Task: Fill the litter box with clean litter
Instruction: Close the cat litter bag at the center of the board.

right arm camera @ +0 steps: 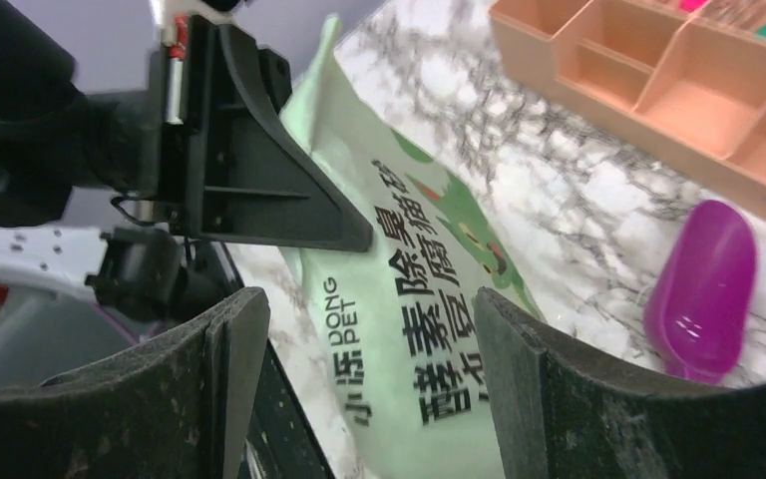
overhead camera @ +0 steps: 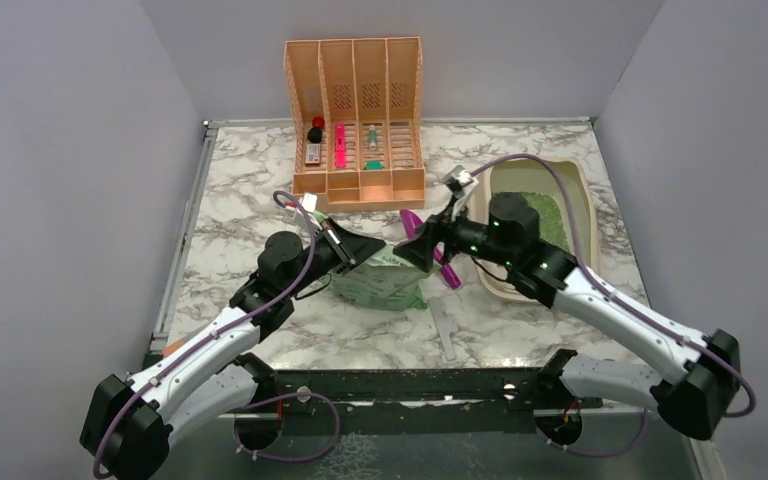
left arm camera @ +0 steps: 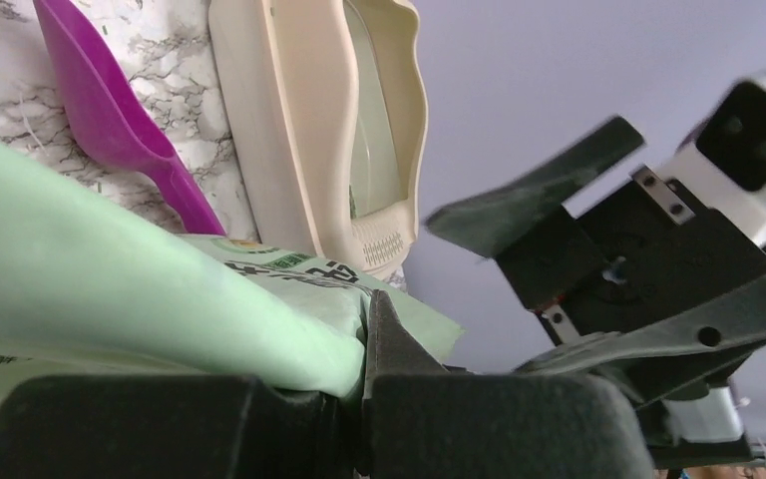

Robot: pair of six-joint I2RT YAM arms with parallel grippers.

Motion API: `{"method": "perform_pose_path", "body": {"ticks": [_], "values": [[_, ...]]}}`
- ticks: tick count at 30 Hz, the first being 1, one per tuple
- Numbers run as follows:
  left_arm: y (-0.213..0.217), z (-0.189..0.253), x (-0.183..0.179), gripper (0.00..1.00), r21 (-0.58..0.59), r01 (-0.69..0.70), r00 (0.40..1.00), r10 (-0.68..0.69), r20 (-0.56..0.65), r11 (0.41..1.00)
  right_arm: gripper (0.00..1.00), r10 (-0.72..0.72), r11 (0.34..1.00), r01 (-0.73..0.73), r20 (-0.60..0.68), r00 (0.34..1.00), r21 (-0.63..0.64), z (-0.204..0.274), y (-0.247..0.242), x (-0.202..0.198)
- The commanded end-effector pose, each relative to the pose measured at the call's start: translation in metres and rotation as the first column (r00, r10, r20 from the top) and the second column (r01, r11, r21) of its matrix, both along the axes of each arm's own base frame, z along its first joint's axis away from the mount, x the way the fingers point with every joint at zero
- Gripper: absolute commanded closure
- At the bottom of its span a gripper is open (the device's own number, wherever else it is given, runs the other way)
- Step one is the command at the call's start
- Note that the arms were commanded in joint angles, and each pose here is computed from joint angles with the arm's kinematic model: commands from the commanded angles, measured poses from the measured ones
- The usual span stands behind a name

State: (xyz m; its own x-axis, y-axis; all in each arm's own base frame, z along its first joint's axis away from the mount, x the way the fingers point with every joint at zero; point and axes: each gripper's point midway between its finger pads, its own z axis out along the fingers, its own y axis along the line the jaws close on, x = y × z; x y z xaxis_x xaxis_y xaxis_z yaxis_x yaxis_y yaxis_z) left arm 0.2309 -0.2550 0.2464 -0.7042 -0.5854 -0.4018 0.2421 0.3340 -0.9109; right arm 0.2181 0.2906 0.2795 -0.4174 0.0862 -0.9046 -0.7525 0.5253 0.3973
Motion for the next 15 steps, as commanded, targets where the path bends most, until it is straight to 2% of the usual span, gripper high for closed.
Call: {"method": "perform_pose_path", "body": {"ticks": [1,7,10,11,15], "values": [[0.002,0.086,-0.008,1.0,-0.139,0.053,0.933,0.001,0.36,0.989,0.22,0.245,0.958,-0.247,-0.035,0.969,-0.142,-0.033,0.027,-0.014],[0.003,0.084,-0.008,1.0,-0.127,0.047,0.926,0.004,0.376,0.991,0.26,0.285,0.943,-0.28,-0.001,0.959,-0.179,-0.044,0.019,-0.024],[0.004,0.083,-0.006,1.0,-0.127,0.038,0.929,0.012,0.371,0.991,0.35,0.219,0.927,-0.228,-0.063,0.974,-0.298,-0.077,0.0,-0.021],[0.004,0.084,-0.005,1.0,-0.128,0.036,0.928,0.014,0.372,0.991,0.43,0.207,0.923,-0.219,-0.072,0.976,-0.317,-0.085,-0.005,-0.022],[0.005,0.085,-0.003,1.0,-0.126,0.029,0.926,0.021,0.376,0.992,0.57,0.163,0.939,-0.171,-0.054,0.985,-0.297,-0.098,-0.018,-0.029]]}}
